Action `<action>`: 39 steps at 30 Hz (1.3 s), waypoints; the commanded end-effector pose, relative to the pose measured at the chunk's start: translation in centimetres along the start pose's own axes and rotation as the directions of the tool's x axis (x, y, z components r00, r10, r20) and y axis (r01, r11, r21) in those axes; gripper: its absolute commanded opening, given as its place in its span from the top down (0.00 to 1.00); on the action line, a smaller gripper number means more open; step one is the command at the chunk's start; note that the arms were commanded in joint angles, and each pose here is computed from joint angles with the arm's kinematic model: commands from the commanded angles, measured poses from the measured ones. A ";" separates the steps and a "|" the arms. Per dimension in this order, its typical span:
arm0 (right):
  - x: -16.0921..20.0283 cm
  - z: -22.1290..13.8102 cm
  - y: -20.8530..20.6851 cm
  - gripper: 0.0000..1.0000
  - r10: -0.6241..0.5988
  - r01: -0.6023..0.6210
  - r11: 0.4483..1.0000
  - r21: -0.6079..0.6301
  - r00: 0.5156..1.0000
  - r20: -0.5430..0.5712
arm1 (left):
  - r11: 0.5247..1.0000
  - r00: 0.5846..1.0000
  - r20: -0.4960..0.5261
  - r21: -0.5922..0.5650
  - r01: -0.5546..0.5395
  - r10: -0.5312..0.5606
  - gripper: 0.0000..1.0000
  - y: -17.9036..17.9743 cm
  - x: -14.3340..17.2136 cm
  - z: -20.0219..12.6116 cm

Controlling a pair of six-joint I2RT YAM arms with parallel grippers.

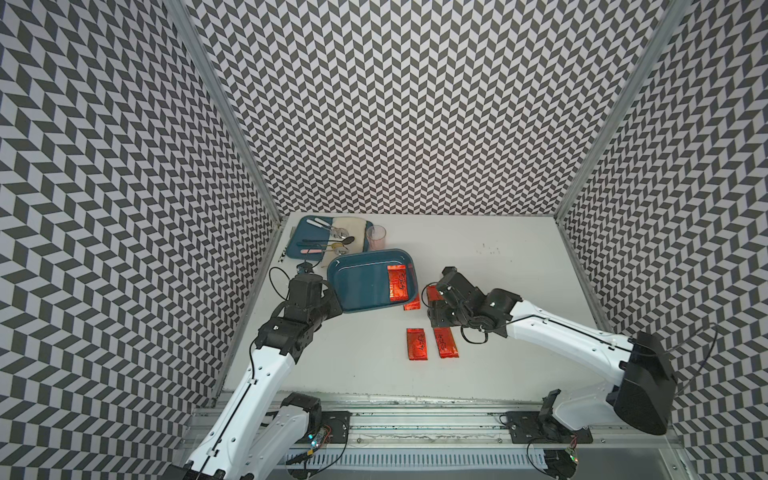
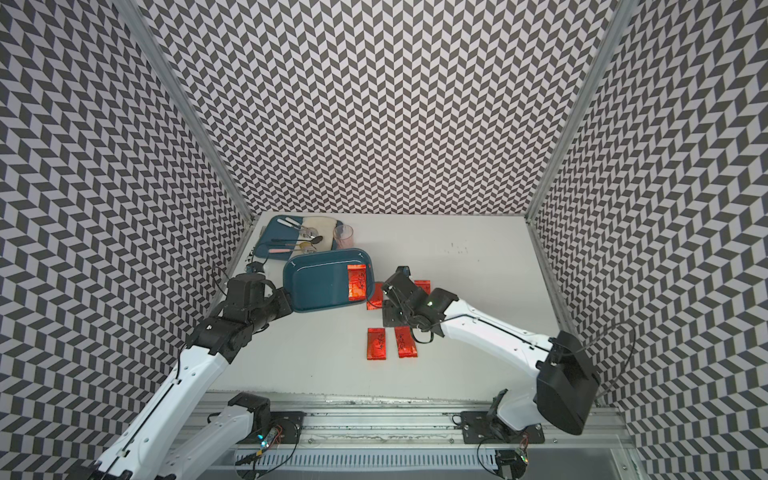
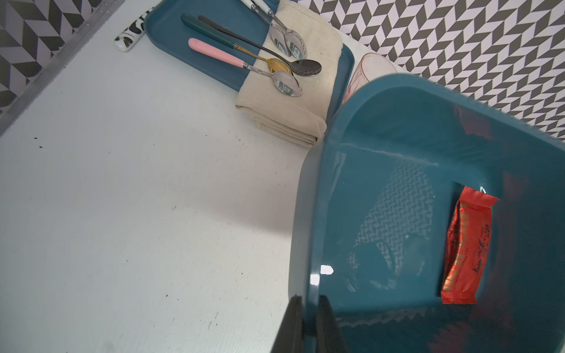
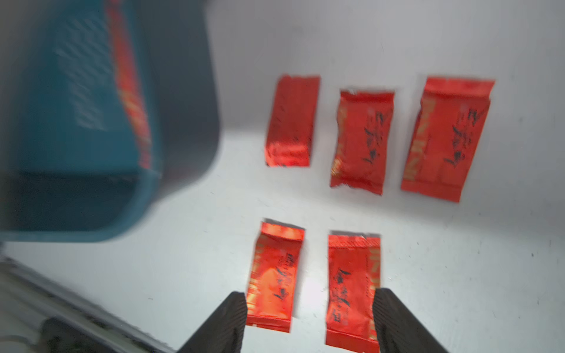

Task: Take the tea bags out of the storage box
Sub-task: Pick up the tea bag from the storage box.

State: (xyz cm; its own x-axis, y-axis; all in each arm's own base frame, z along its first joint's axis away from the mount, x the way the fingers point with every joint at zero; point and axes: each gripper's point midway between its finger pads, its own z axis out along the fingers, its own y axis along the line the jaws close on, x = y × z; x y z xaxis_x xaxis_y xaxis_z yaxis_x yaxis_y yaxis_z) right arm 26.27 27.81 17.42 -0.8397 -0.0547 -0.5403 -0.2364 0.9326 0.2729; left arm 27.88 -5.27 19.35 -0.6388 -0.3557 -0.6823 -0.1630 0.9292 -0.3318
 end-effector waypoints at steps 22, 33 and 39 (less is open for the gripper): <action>-8.5 9.9 8.3 0.44 -0.211 0.217 0.947 0.235 0.976 -0.051 | 1.000 0.999 0.046 0.022 0.002 -0.003 1.00 -0.8 -0.8 -0.5; -7.5 10.3 6.7 0.56 -0.223 0.239 0.921 0.308 0.971 -0.085 | 1.000 0.999 0.034 0.017 0.001 -0.002 1.00 -0.8 -0.6 -0.3; -8.2 9.7 7.4 0.69 -0.222 0.232 0.931 0.283 0.973 -0.066 | 1.000 0.999 0.032 0.017 -0.001 0.001 1.00 -0.8 -0.5 -0.2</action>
State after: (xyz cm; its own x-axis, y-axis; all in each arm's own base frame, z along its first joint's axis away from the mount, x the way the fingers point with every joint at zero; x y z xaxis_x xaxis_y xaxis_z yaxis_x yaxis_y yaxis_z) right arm 35.77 38.54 15.42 -0.8088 -0.2856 -0.5140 -0.2807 0.9556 -0.0893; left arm 27.77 -5.60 19.29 -0.6425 -0.3408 -0.6864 -0.1546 0.9349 -0.3195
